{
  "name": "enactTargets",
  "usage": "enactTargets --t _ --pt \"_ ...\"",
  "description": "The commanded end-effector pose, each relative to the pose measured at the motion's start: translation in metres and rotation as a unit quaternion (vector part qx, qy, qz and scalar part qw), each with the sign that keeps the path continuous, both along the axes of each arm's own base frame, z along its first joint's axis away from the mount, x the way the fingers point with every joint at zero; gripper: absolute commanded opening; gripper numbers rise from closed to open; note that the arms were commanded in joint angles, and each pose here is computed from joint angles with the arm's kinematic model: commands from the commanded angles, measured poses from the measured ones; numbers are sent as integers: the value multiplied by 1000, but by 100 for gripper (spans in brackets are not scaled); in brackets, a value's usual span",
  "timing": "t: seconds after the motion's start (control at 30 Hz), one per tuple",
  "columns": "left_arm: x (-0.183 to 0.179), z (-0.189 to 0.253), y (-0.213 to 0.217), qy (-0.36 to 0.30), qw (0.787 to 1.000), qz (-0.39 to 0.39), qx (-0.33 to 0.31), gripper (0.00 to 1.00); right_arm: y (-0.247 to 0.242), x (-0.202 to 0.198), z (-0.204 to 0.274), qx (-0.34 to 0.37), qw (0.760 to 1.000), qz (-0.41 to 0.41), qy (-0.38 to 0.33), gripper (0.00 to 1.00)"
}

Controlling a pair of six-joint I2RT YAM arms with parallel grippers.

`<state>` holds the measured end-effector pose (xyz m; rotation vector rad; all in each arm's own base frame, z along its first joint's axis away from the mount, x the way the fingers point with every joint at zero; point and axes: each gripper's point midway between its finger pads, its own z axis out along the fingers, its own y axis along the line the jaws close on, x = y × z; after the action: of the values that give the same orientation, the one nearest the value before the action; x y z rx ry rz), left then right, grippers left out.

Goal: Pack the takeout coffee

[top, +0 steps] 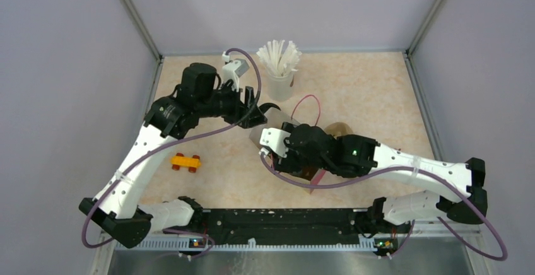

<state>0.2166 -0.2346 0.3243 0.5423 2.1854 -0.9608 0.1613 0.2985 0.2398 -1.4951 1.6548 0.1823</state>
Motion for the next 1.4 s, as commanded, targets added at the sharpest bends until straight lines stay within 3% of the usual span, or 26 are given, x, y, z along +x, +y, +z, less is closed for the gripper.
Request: enactTargets --t 0.0,0.33,0.53,0.83,1.13,1.3,1.37 --pt "-6 25 1 -21 1000 -13 -8 70 -2 -6 10 24 1000 6 0 66" --pt "4 -7 -7 -11 998 -51 27 67 -9 -9 9 26 1000 6 4 66" --pt "13 -32 -13 22 997 -52 43 54 -11 -11 7 24 1000 8 8 66" --pt "16 -23 -13 11 998 -43 36 1 -14 -4 15 13 1000 7 -18 68" --pt "19 30 -5 -99 993 22 -57 0 -8 26 56 17 997 14 -77 69" --pt "11 18 -6 -77 994 26 -76 0 -6 20 45 21 998 22 -57 69" --pt "5 7 -5 -63 995 22 -73 4 -6 15 34 25 999 24 -40 68"
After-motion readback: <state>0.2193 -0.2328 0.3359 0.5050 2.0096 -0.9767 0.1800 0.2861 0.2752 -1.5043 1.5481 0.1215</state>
